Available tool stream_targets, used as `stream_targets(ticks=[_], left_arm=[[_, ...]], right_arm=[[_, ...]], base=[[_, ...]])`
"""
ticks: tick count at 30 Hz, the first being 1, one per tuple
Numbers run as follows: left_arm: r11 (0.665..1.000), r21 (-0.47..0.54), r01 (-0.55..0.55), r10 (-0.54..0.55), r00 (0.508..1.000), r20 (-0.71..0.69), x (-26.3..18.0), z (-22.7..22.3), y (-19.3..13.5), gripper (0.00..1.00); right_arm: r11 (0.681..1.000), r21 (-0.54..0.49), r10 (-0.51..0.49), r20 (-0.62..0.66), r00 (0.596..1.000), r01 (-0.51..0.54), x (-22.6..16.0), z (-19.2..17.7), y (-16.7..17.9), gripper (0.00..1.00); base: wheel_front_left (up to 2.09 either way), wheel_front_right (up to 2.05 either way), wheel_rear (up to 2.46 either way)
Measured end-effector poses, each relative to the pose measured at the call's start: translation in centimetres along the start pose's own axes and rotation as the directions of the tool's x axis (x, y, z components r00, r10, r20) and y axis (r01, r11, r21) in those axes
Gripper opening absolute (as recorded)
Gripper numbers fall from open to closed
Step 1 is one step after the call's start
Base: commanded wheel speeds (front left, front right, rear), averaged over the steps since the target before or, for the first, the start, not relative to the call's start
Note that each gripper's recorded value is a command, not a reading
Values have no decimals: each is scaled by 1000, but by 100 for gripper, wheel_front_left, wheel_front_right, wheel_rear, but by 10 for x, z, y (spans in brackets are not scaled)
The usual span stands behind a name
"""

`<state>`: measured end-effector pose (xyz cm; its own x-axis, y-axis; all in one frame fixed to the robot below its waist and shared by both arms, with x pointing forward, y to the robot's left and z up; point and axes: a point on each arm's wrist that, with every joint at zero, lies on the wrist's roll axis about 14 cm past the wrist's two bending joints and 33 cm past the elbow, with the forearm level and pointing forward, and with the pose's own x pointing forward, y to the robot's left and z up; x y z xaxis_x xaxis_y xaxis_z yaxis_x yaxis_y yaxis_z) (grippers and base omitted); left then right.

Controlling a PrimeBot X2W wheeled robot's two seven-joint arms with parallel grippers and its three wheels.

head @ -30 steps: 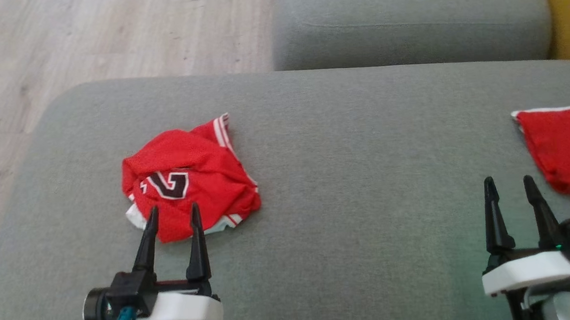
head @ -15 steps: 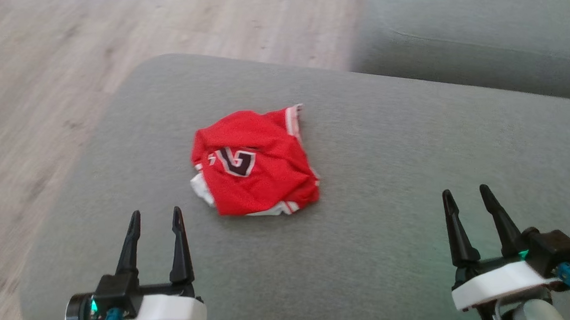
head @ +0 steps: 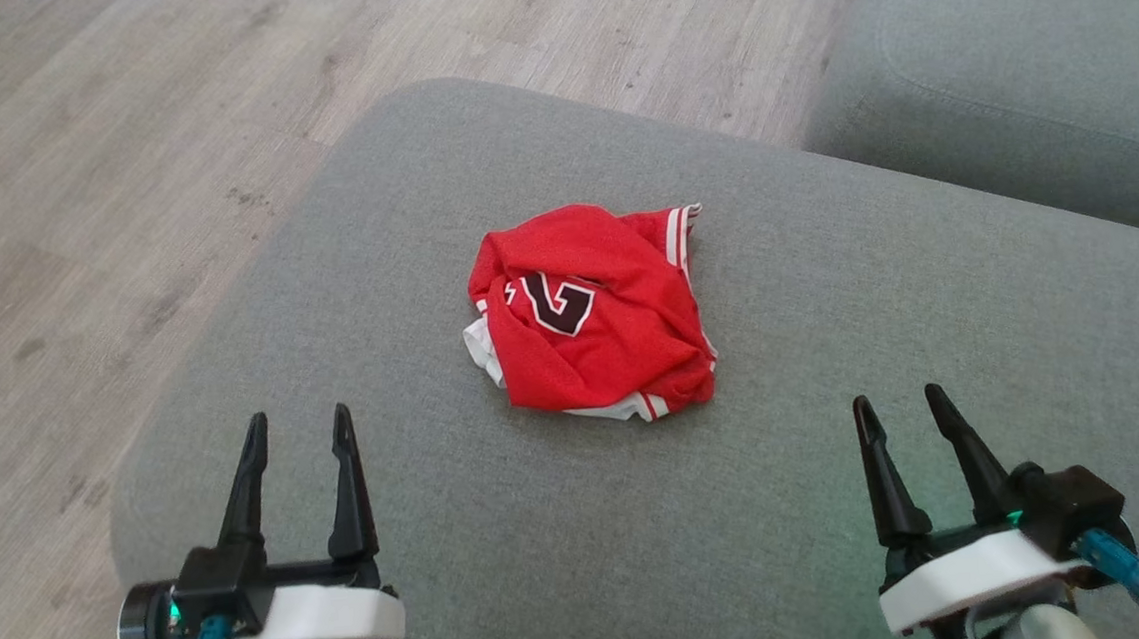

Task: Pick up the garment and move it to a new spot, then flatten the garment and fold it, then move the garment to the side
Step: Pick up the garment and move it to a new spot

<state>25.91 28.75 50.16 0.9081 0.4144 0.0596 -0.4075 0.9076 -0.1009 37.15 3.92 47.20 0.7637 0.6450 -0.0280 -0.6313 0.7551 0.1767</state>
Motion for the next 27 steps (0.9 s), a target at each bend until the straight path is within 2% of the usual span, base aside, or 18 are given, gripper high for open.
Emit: stream_targets(ticks=[9,13,16,19,23,24,27], left_arm=[[1000,2,14,-14,999,-41,-2,-12,-3,100],[997,12,79,-77,993,-93,4,-26,-17,100],[984,37,177,-170,977,-129,24,-34,-40,100],[952,74,297,-282,945,-167,53,-32,-72,100],[893,129,431,-381,877,-293,84,-44,-107,100],[866,163,473,-393,844,-365,97,-54,-116,100],[830,192,523,-393,793,-465,114,-70,-124,100]], right_arm=[[1000,17,-3,-5,1000,3,2,-3,-2,100],[999,11,-36,-10,999,37,2,-6,-15,100],[997,12,-77,-9,997,77,2,-7,-30,100],[993,17,-116,-8,993,116,0,-9,-45,100],[987,22,-161,-22,987,162,-3,-17,-63,100],[982,30,-184,-27,983,185,-4,-20,-71,100],[975,39,-217,-21,976,218,-3,-21,-85,100]], base=[[0,0,0],[0,0,0],[0,0,0],[0,0,0],[0,0,0],[0,0,0],[0,0,0]])
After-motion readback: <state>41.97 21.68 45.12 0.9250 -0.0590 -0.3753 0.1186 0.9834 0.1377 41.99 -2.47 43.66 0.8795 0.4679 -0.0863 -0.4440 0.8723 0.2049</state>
